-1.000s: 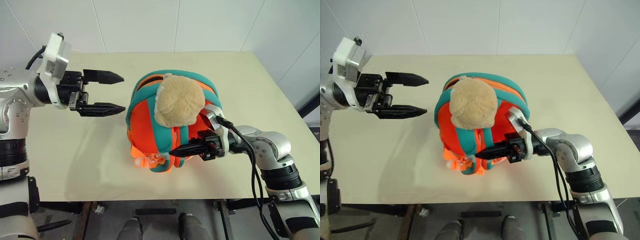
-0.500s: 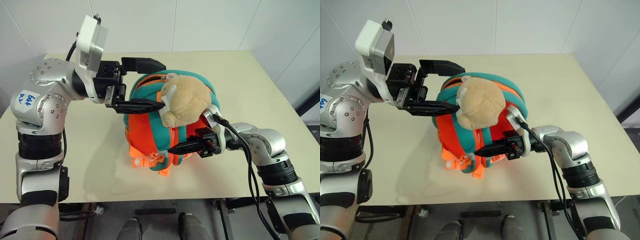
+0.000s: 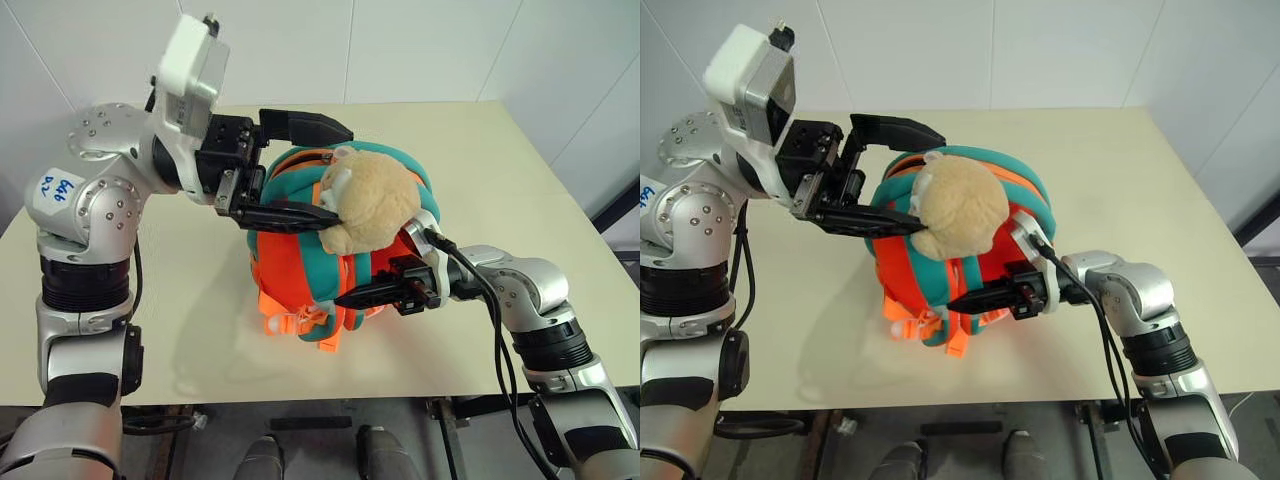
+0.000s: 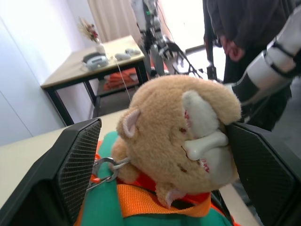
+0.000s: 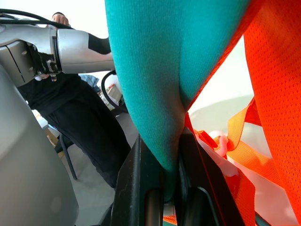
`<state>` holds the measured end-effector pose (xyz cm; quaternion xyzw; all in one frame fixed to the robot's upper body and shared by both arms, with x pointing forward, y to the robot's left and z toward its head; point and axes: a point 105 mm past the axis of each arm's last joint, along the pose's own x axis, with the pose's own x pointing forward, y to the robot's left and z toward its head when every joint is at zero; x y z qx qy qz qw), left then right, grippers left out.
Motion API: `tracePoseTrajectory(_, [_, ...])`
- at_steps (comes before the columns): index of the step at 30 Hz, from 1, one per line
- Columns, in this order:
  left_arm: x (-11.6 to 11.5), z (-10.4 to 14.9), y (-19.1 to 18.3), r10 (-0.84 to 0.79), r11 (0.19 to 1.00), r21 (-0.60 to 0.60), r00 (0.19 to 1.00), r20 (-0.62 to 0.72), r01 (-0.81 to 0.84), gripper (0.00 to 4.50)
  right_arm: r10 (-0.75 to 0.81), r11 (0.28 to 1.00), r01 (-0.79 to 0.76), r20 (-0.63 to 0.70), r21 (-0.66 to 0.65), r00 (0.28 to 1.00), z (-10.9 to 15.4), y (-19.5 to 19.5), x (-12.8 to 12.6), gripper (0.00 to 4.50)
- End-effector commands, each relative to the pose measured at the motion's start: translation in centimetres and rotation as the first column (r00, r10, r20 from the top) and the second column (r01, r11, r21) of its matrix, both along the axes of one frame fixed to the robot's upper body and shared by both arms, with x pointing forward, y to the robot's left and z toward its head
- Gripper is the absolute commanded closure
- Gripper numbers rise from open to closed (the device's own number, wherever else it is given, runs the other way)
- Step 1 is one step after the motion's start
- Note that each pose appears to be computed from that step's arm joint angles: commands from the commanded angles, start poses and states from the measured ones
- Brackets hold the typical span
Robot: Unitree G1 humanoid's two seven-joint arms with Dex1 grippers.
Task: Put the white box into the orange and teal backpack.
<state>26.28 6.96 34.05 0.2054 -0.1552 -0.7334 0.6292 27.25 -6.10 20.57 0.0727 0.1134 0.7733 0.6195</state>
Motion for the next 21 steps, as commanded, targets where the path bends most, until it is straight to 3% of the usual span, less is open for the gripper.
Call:
tracePoseTrajectory(1, [-0.1, 0.7, -0.9, -0.023, 1.000, -0.003, 0.998, 0.066, 0.023, 0.01, 0.024, 0.999, -0.025, 0.037, 0.028, 0.999, 0.8, 0.2, -0.2, 4.50])
tracePoseTrajectory(7, [0.2, 0.3, -1.4, -0.028, 1.000, 0.004, 0.997, 0.071, 0.028, 0.01, 0.016, 0.999, -0.017, 0.046, 0.032, 0.999, 0.9, 0.3, -0.1, 4.50])
tracePoseTrajectory(16, [0.8, 1.4, -0.6, 0.015, 0.999, -0.040, 0.994, 0.112, -0.010, 2.56, 0.006, 1.000, -0.007, 0.045, 0.030, 0.999, 0.8, 0.2, -0.1, 4.50])
tracePoseTrajectory(21, [1.9, 2.9, 1.8, 0.124, 0.992, -0.055, 0.979, 0.159, -0.116, 3.70, -0.004, 1.000, 0.003, 0.048, 0.030, 0.999, 0.8, 0.1, 0.0, 4.50])
